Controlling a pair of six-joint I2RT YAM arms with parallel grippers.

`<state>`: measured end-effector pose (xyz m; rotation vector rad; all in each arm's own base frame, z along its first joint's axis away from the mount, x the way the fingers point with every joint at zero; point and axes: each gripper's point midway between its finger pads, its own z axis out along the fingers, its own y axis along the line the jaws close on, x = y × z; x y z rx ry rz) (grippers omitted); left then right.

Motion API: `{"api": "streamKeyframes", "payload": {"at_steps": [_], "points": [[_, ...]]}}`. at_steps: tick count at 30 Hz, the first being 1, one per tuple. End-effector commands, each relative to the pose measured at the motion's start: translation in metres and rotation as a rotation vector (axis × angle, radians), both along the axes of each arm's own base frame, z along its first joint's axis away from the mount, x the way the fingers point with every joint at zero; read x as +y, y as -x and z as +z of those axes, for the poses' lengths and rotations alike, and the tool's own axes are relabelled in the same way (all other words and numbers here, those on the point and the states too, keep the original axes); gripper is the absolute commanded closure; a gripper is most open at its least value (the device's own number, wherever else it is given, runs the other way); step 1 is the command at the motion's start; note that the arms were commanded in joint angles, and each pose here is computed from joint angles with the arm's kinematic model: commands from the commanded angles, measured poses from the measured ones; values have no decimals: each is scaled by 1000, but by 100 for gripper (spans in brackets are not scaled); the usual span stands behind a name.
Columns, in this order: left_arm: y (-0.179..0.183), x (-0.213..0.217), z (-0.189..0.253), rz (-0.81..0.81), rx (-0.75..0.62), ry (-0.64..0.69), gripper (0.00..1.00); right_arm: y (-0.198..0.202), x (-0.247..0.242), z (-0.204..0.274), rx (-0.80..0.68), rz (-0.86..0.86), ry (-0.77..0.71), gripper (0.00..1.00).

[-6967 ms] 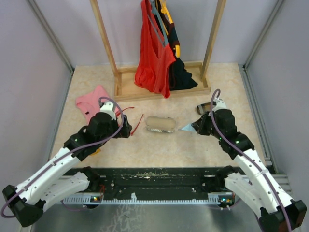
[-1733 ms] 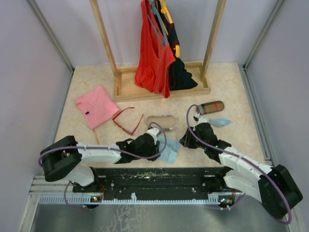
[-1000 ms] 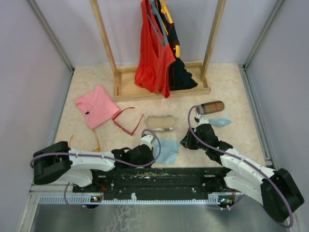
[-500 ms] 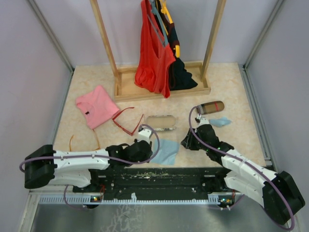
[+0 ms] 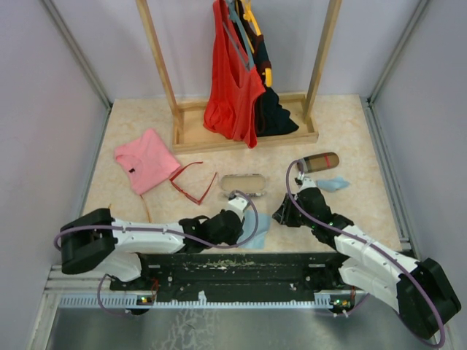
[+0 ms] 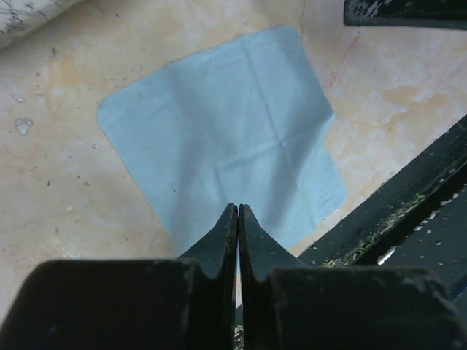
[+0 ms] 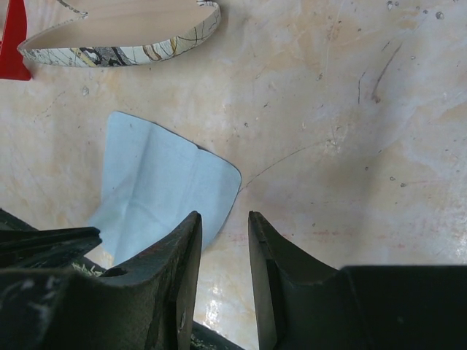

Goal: Organize the sunglasses
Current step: Adjust the glasses cleaning cloth at the center of the board.

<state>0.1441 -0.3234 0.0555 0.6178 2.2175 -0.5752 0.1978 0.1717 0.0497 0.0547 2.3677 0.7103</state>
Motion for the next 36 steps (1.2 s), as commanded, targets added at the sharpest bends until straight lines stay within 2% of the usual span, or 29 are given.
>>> {"api": "streamKeyframes", "payload": {"at_steps": [1, 7, 19, 24, 27, 29, 33, 36], "points": [[2, -12, -9, -28, 10, 6, 96, -12, 9, 22, -62, 1, -57, 68], [8, -1, -31, -12, 49, -32, 99, -12, 9, 21, -63, 8, -50, 68], [45, 17, -58, -14, 178, -41, 99, -14, 7, 19, -55, 8, -22, 68], [62, 20, -63, -10, 202, -52, 99, -13, 7, 17, -44, 26, -2, 67], [58, 27, -62, 27, 190, -60, 99, -13, 9, 17, -48, 56, 13, 65], [51, 31, -54, 55, 161, -58, 95, -14, 10, 20, -52, 77, 37, 63], [33, 33, -28, 94, 88, -31, 77, -16, 18, 25, -63, 127, 81, 60], [19, 35, -7, 119, 50, 6, 72, -17, 26, 26, -60, 164, 136, 59]]}}
